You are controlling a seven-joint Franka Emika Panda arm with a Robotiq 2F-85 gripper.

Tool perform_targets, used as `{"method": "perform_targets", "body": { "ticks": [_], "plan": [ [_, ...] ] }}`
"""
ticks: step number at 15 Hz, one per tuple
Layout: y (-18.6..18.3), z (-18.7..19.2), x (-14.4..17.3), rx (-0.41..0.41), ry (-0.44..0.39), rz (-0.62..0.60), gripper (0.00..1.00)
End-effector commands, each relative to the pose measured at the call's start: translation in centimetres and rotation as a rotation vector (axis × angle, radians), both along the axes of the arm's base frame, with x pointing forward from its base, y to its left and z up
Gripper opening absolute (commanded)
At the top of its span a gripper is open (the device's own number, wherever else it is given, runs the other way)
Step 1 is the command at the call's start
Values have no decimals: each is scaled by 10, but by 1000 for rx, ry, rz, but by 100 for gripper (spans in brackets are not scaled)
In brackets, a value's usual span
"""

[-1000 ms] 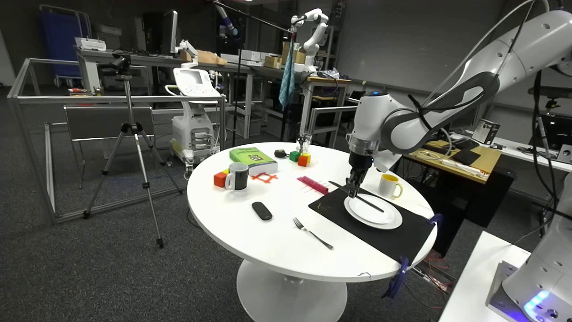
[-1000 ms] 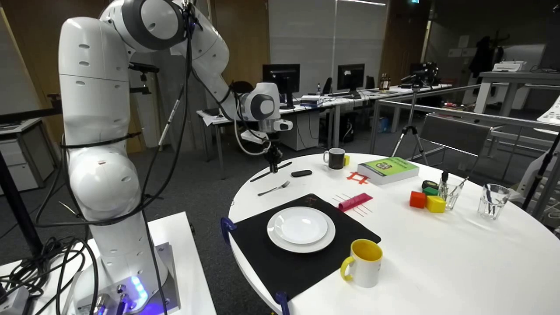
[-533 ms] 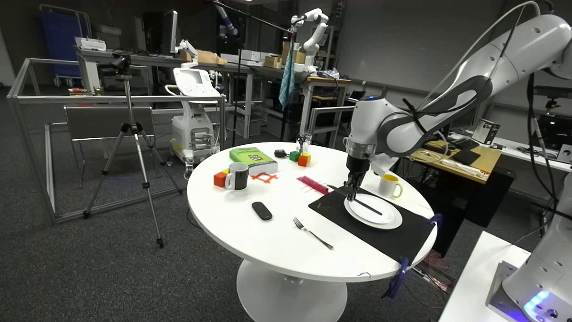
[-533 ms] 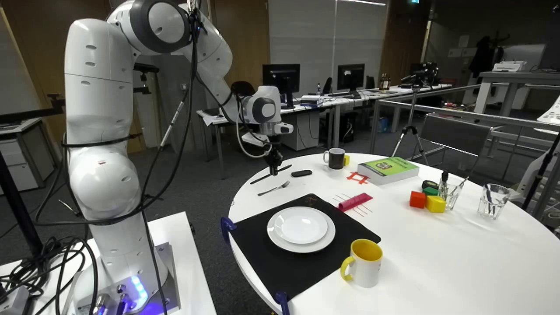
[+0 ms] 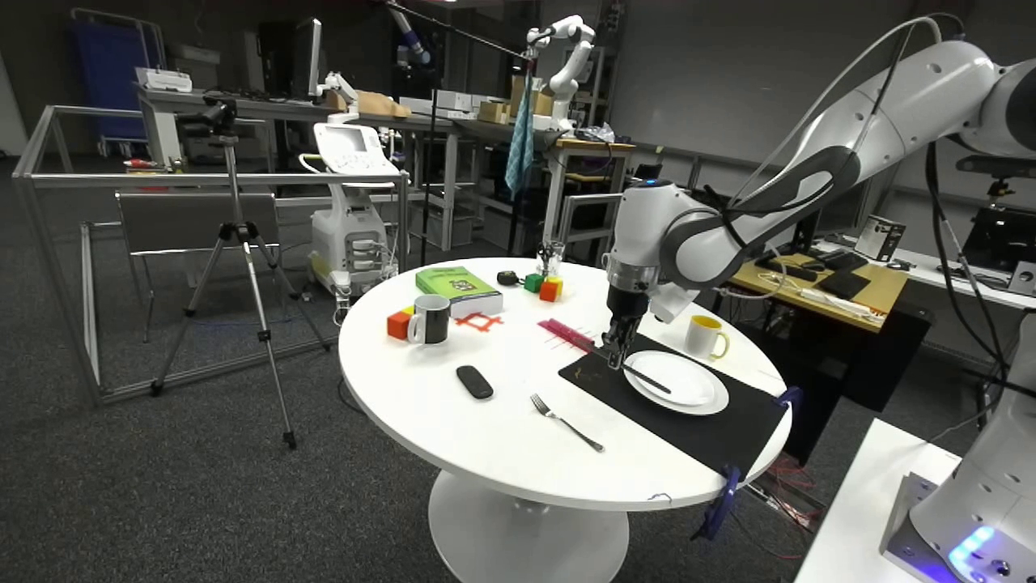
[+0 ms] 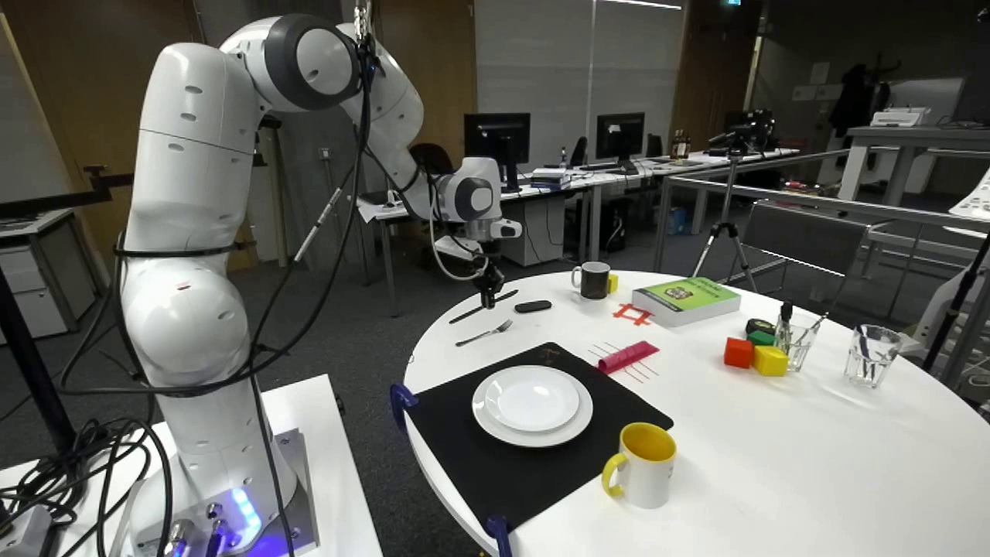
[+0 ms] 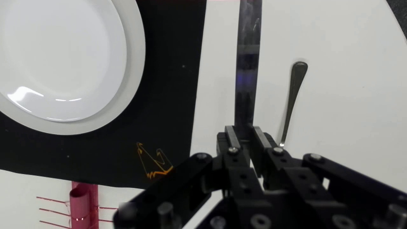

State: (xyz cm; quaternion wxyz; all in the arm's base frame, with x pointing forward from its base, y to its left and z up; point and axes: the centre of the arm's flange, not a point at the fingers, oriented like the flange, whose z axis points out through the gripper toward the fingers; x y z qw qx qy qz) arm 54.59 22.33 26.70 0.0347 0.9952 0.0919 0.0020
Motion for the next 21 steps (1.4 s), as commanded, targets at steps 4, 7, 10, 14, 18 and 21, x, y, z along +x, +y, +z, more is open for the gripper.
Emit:
{"method": "perform_targets", "body": {
  "ticks": [4, 7, 10, 14, 18, 21],
  "plan": [
    [48, -6, 17, -31, 60, 50, 4],
    [61, -10, 17, -28, 72, 54, 4],
    [69, -14, 19, -22, 81, 51, 4],
    [72, -18, 23, 67, 94, 17, 4],
    [77, -31, 27, 128, 120, -58, 4],
    [85, -50, 34, 122, 145, -87, 4]
  ]
}}
